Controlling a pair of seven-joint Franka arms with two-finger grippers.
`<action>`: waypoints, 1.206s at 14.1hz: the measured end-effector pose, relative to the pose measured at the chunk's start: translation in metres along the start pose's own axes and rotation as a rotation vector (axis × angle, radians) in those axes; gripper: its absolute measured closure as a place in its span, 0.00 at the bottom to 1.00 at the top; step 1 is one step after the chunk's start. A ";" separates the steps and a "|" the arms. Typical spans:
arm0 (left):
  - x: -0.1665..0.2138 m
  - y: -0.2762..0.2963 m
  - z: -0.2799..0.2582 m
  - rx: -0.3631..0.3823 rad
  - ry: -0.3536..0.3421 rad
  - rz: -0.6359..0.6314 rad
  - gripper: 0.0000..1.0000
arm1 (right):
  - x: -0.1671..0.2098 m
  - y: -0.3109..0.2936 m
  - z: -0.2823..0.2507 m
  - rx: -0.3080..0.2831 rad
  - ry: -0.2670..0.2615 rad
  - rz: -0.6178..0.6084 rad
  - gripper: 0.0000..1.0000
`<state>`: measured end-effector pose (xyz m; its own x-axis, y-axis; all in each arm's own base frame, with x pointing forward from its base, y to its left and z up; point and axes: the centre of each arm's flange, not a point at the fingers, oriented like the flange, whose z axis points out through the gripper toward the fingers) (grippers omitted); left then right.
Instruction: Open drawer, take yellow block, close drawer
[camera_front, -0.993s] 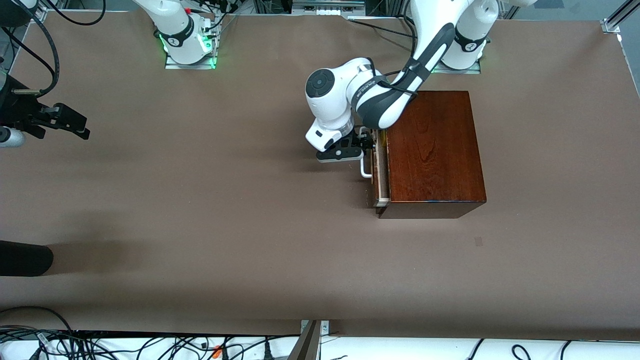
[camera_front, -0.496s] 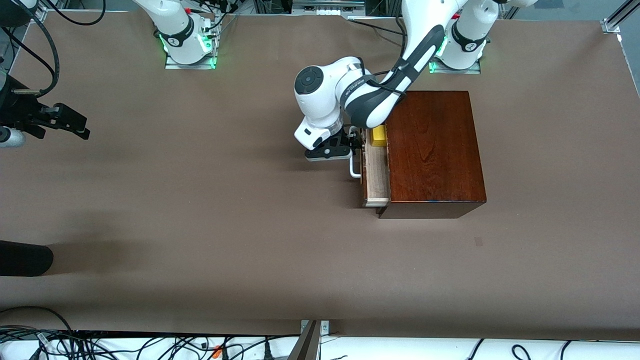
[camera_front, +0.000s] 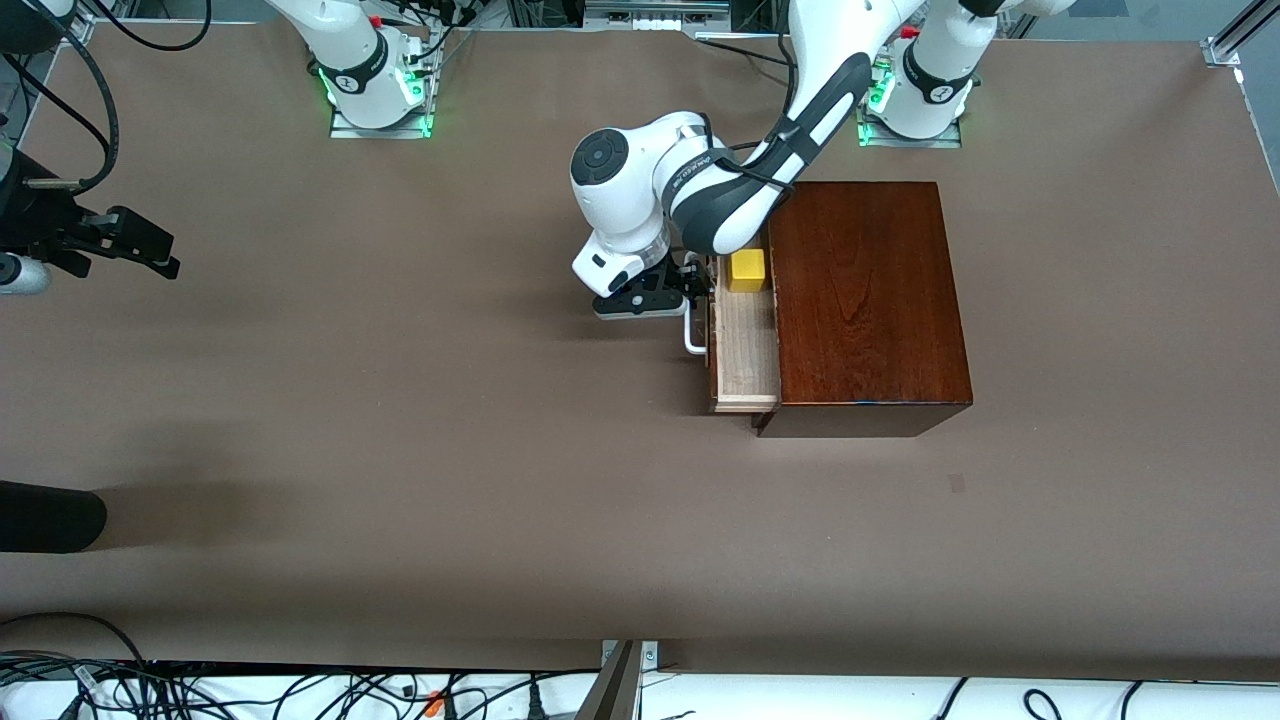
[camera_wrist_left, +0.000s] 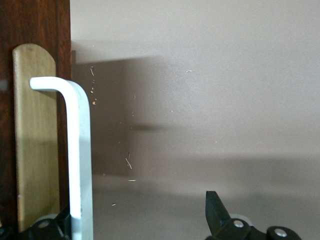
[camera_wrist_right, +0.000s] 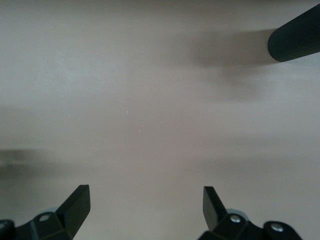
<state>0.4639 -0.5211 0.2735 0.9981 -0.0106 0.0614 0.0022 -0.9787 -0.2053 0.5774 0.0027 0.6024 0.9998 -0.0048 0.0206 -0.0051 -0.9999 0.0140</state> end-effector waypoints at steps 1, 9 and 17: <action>0.000 0.001 -0.001 -0.002 0.001 0.000 0.00 | 0.000 0.000 0.000 0.000 0.000 0.000 0.00; 0.003 0.007 -0.033 -0.001 0.010 0.016 0.00 | 0.000 0.000 0.000 0.000 0.001 0.000 0.00; 0.033 -0.038 -0.130 0.070 0.016 0.087 0.00 | 0.000 0.000 -0.001 0.000 0.003 0.000 0.00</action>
<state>0.4888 -0.5113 0.4107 0.9936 -0.0988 0.0554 -0.0797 -0.9573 -0.2779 0.5777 0.0028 0.6031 0.9997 -0.0046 0.0240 -0.0050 -0.9999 0.0139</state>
